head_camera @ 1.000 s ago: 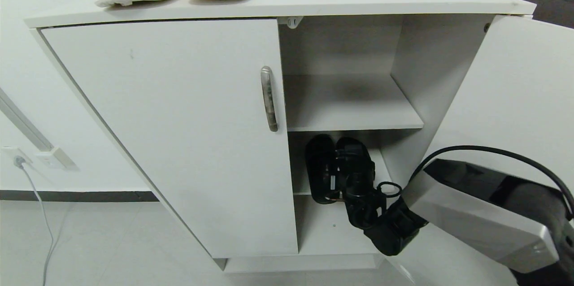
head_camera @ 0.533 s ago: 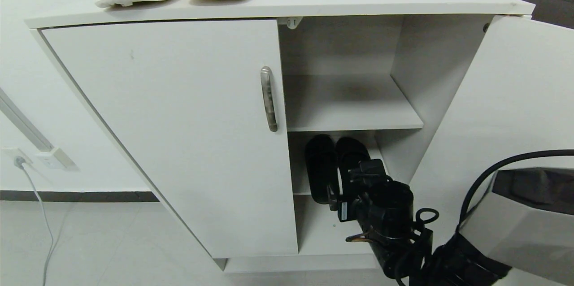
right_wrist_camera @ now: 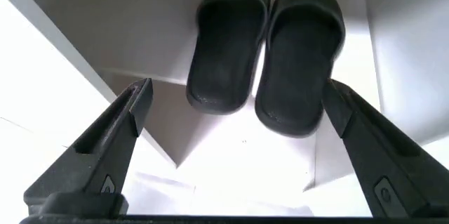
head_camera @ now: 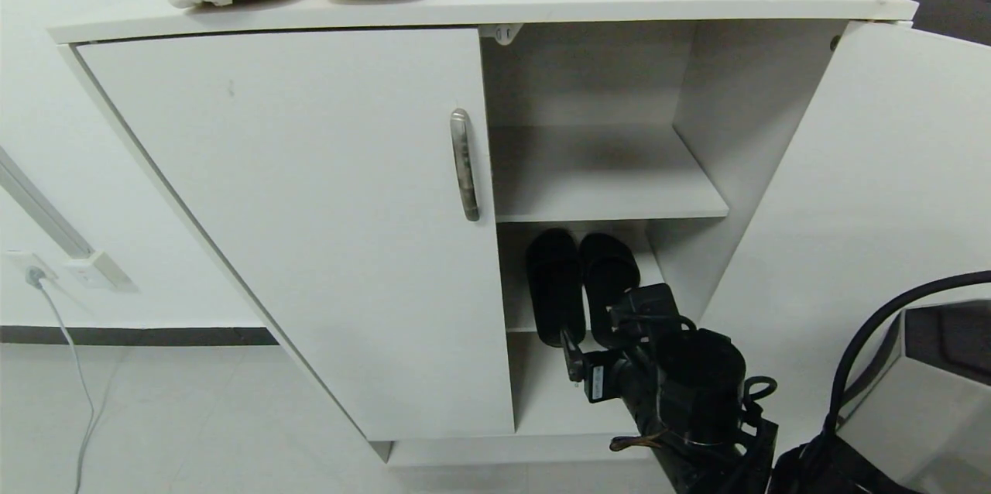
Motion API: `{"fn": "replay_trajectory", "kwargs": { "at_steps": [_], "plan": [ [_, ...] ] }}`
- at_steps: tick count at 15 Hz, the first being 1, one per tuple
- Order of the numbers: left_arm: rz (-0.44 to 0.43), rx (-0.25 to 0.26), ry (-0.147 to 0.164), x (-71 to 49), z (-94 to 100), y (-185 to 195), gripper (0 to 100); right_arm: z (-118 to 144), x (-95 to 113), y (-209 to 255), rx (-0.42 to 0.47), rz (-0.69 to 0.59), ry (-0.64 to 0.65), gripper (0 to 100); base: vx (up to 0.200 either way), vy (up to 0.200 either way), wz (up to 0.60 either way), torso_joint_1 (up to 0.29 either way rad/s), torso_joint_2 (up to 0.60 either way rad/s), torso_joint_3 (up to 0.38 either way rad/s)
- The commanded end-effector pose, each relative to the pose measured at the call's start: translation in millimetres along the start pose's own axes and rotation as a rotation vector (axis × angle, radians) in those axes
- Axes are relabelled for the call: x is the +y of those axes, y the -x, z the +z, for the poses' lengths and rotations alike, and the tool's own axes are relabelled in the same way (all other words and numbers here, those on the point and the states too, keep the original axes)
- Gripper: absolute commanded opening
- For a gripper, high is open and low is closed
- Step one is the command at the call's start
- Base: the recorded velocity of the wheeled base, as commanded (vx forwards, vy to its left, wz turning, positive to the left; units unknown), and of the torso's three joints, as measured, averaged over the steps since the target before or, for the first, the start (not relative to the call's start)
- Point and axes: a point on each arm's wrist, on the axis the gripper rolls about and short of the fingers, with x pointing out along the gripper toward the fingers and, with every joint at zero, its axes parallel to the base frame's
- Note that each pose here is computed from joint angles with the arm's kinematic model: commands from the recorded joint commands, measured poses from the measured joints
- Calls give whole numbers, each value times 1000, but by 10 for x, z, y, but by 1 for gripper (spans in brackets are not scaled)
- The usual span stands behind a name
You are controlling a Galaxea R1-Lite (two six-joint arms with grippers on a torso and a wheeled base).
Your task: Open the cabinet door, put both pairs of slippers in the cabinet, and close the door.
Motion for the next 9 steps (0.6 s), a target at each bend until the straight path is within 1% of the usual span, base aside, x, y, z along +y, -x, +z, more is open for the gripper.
{"fn": "replay_trajectory", "kwargs": {
  "at_steps": [1, 5, 7, 9],
  "plan": [
    [0, 0, 0, 0, 0, 0, 0, 6, 4, 9, -2, 2, -1, 100, -200, 0, 0, 2, -2, 7],
    [0, 0, 0, 0, 0, 0, 0, 14, -44, 38, 4, 14, 1, 100, -200, 0, 0, 0, 4, 7],
    [0, 0, 0, 0, 0, 0, 0, 84, -102, 123, -7, 28, -10, 100, 0, 0, 0, 0, 0, 0],
    [0, 0, 0, 0, 0, 0, 0, 47, -104, 132, 9, 60, -4, 100, 0, 0, 0, 0, 0, 0]
  ]
}}
